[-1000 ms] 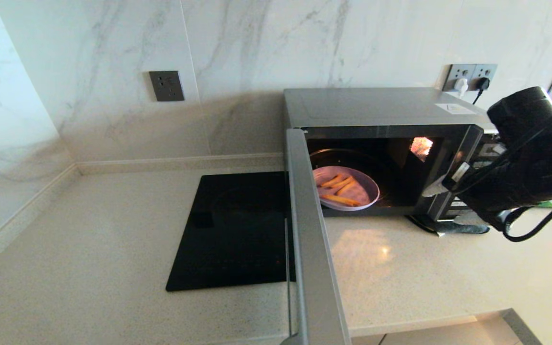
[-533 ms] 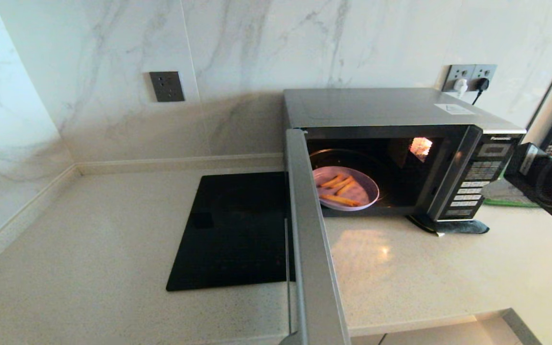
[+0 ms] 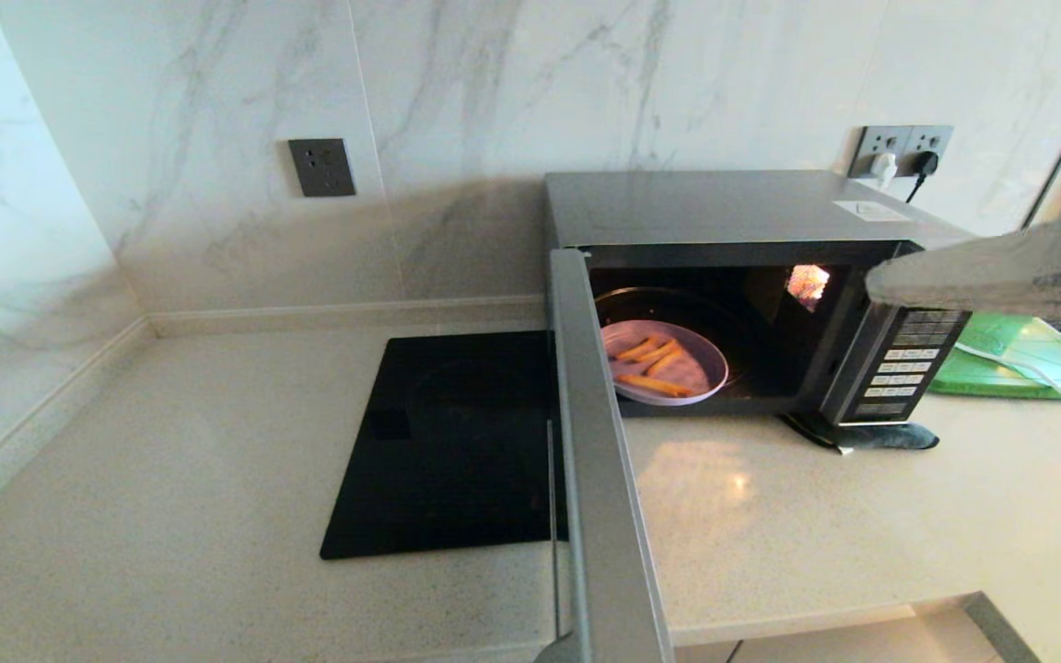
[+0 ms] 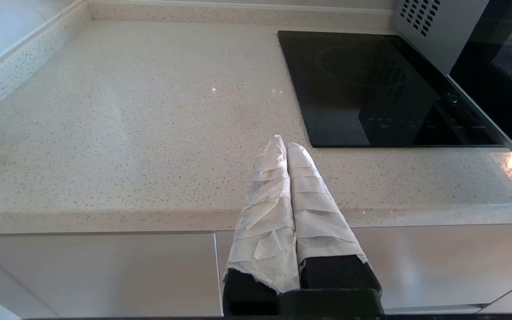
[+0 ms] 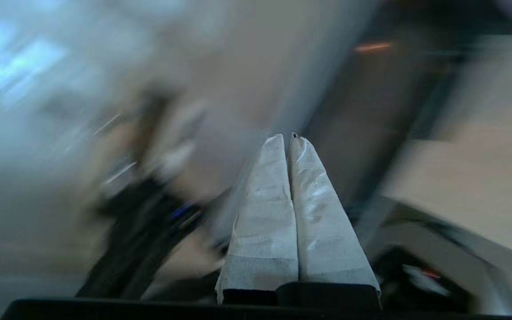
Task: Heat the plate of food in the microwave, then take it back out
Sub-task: Close the microwave oven
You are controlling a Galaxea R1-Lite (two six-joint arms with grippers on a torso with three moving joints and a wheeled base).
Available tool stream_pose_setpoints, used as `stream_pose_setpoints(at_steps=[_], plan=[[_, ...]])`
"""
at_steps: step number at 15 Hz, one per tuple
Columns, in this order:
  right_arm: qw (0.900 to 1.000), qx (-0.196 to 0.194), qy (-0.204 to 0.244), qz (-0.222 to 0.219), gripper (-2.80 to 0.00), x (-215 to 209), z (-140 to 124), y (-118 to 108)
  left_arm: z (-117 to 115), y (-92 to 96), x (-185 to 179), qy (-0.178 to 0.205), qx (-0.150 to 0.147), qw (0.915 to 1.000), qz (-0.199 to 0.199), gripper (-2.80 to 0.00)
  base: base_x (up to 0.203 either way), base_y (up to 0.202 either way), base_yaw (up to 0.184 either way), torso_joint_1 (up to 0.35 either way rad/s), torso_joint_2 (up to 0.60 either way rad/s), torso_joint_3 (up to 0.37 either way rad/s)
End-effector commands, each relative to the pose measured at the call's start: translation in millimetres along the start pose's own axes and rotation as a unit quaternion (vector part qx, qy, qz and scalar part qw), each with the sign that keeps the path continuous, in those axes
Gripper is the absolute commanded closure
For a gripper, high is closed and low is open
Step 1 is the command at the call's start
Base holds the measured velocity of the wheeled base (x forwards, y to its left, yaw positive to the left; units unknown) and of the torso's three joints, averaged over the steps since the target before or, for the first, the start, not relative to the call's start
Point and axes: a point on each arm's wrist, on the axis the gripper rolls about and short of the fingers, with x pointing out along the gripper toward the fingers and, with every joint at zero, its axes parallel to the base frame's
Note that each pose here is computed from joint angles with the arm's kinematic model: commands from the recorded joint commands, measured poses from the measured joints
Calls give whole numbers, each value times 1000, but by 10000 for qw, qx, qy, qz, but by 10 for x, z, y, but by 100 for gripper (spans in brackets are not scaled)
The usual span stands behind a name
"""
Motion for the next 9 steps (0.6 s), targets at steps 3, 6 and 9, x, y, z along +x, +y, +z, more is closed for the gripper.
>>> stream_pose_setpoints(at_steps=[3,6,9], plan=[[9848,-214,990,1414,0,208,103,377,1,0,1,3,-3,10000,6,0,0,0,0,0,0,0],[9698,-95,1843,1592,0,569,24,483,1,0,1,3,-3,10000,6,0,0,0,0,0,0,0],[9592,-37,2366,1546,0,806,-44,586,1,0,1,-1,-3,10000,6,0,0,0,0,0,0,0]])
